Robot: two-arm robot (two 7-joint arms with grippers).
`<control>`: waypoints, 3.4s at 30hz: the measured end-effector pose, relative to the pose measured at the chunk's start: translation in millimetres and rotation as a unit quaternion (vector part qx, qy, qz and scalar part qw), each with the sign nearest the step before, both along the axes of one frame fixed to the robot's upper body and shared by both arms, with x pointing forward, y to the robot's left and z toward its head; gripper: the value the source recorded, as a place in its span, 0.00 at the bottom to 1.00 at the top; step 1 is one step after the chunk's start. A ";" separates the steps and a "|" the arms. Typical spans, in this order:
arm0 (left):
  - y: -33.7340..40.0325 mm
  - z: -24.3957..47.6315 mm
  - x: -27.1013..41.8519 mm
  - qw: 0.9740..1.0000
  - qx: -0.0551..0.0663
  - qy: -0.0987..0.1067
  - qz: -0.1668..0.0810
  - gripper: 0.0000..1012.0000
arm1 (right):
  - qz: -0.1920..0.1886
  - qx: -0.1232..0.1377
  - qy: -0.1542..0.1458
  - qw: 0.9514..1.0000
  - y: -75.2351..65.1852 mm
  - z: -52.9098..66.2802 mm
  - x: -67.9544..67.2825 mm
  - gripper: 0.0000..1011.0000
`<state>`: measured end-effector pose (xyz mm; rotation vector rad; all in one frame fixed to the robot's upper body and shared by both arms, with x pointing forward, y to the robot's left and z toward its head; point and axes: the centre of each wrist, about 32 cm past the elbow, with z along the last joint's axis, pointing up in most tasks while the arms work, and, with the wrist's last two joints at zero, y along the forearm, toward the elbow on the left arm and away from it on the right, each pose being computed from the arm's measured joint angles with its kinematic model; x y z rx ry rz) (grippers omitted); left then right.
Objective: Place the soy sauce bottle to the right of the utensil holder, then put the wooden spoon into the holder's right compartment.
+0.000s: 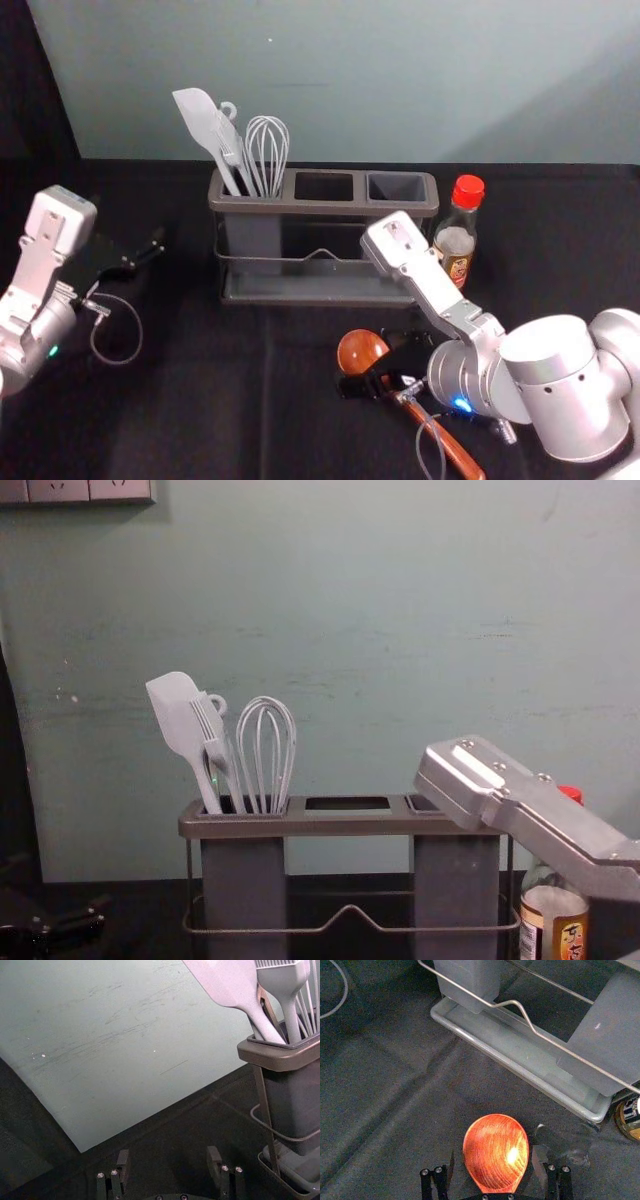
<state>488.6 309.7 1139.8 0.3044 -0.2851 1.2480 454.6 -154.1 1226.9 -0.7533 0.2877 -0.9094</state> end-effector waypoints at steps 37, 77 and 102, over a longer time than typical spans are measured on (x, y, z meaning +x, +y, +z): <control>0.0 0.0 0.0 1.000 0.000 0.000 0.000 0.99 | 0.000 0.006 0.001 1.000 3.3 -14.3 7.7 0.99; 0.0 0.0 0.0 1.000 0.000 0.000 0.000 0.99 | -0.019 0.163 -0.340 0.926 -81.5 26.5 -80.5 0.83; 0.0 0.0 0.0 1.000 0.000 0.000 0.000 0.99 | 0.012 0.298 -0.447 0.844 -93.7 -18.4 -69.7 0.83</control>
